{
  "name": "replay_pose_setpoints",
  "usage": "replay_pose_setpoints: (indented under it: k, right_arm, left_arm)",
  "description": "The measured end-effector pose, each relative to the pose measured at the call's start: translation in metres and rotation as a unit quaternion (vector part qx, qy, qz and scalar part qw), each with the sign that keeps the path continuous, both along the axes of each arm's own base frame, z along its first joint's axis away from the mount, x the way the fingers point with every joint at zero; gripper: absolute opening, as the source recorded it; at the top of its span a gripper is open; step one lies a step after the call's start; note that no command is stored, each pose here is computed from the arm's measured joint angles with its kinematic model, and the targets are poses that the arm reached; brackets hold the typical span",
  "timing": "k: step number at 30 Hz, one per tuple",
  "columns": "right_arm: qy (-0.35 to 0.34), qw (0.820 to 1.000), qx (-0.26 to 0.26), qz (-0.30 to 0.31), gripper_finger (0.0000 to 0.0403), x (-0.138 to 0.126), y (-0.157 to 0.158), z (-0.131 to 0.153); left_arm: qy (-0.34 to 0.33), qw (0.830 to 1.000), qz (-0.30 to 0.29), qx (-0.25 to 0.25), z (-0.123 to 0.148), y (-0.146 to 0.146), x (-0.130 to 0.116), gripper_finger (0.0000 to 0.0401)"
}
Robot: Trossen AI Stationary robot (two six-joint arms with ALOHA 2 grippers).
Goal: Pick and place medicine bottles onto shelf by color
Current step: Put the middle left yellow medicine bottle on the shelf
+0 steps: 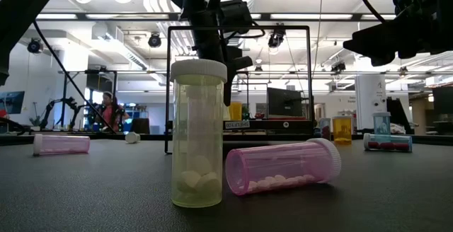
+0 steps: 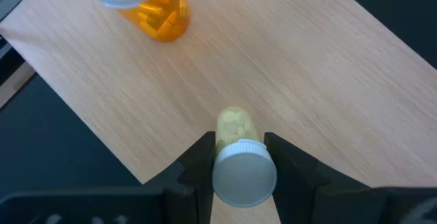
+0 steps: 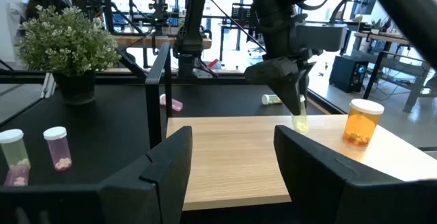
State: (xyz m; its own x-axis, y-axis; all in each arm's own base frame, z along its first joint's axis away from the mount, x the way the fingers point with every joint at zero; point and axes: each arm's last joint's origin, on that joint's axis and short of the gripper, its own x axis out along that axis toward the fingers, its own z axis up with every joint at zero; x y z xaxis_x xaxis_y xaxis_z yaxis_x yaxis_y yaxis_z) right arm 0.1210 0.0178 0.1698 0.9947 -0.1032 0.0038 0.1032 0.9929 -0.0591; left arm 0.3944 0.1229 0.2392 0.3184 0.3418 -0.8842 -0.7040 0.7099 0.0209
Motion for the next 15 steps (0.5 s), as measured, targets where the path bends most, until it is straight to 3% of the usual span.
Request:
replay_pose_setpoints:
  k: [15]
  right_arm:
    - [0.0,1.0,0.0,0.0,0.0199,0.0,0.0,0.0]
  left_arm:
    - [0.008,1.0,0.019,-0.011,0.004,0.0056,-0.0053,0.0094]
